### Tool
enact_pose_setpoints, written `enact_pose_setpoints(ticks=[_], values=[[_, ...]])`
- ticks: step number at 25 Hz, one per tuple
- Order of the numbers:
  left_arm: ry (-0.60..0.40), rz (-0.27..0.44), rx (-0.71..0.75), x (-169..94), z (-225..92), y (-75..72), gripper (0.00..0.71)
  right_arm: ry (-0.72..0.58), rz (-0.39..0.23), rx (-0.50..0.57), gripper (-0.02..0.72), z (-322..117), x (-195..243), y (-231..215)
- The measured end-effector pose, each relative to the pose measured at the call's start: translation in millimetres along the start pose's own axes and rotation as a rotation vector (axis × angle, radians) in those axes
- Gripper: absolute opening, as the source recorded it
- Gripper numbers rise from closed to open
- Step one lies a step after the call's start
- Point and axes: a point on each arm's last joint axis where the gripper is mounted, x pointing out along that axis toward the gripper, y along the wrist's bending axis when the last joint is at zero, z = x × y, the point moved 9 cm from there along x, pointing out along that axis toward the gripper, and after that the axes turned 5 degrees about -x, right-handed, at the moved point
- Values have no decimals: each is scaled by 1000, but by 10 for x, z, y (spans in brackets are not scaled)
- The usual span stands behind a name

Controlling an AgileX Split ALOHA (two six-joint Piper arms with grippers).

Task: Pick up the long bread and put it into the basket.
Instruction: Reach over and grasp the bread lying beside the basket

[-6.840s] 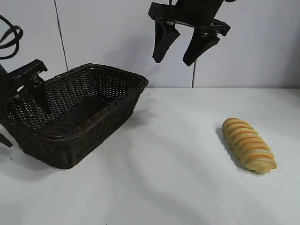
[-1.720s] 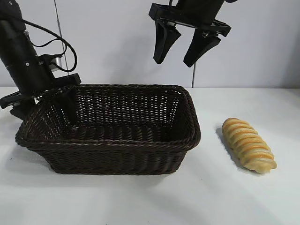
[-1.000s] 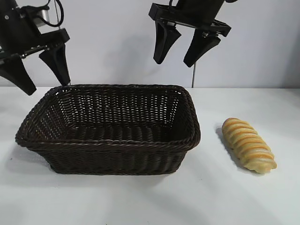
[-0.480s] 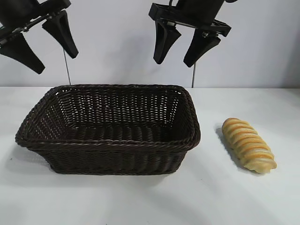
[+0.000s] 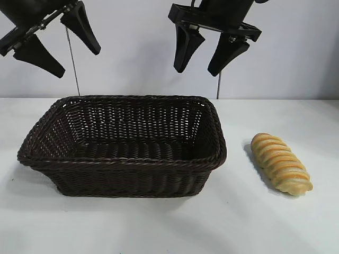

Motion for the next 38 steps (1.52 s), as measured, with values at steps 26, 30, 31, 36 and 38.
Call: enact_pose_setpoints(ticks=[26,30,31,36,38], values=[[-5,0,0,0,9,-1,553,58,-212,213,537,-374,-281,-1196],[-5,0,0,0,9,-1,553,59,-213,221,537,-377,-279,-1197],[-5,0,0,0,9,-1,553,65,-213,224,537,-397,-266,-1198],[-5,0,0,0,9,-1,553,146,-211,231,537,-651,-156,-1175],[-5,0,0,0,9,-1,553,179,-213,232,537,-762,-127,-1162]])
